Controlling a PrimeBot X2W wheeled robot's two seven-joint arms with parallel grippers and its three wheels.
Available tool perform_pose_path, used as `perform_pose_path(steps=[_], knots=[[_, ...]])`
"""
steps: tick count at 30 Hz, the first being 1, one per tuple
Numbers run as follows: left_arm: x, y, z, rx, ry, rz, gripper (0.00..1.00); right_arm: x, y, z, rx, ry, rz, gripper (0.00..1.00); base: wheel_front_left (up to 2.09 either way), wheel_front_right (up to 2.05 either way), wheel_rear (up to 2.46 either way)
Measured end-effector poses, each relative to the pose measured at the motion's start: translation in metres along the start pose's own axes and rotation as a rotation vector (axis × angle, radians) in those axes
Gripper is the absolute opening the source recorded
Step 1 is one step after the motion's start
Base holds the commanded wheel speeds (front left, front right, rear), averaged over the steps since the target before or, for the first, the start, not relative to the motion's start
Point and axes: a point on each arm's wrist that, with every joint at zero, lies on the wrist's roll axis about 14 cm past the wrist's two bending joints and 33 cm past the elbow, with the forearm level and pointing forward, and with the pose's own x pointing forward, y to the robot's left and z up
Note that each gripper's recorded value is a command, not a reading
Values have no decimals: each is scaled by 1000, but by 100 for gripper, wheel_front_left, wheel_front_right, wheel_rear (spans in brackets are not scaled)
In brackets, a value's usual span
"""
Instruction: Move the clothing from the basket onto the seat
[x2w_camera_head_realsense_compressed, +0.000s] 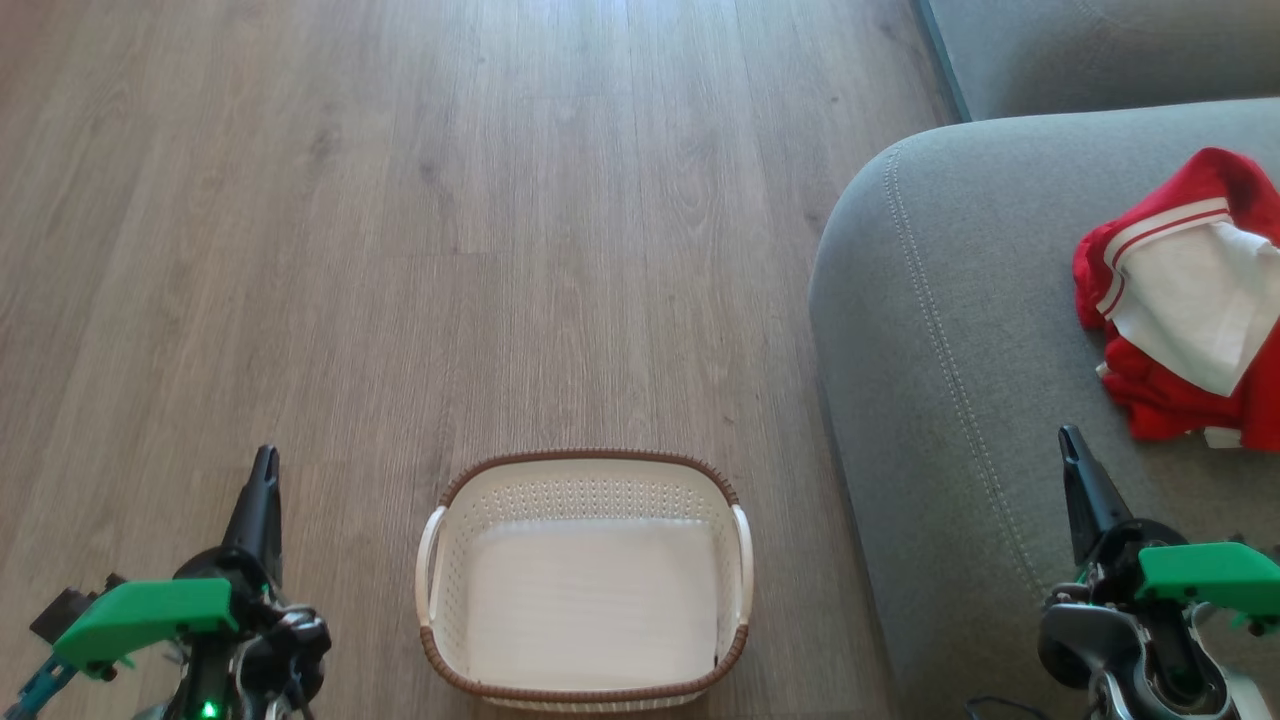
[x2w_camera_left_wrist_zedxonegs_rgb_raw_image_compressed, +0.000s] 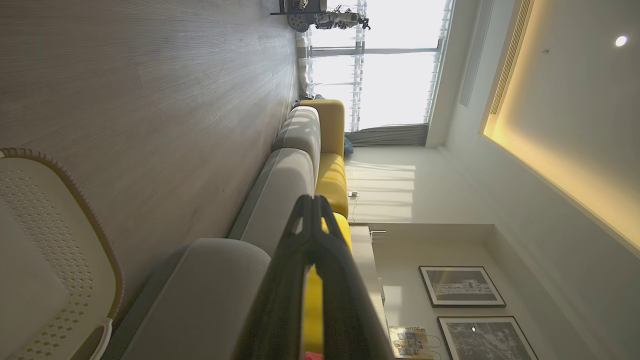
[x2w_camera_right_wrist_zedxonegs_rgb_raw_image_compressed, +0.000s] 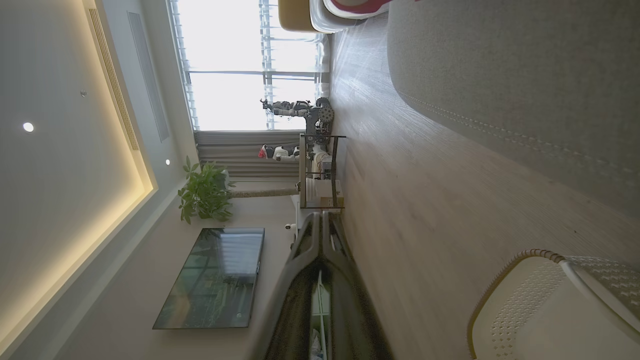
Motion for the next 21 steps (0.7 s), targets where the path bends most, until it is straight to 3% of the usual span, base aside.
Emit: perform_pose_path(steps=[21], knots=[[0,0,0,0,0,0,0,0,0,0,3,-1,0,0,0,0,0]])
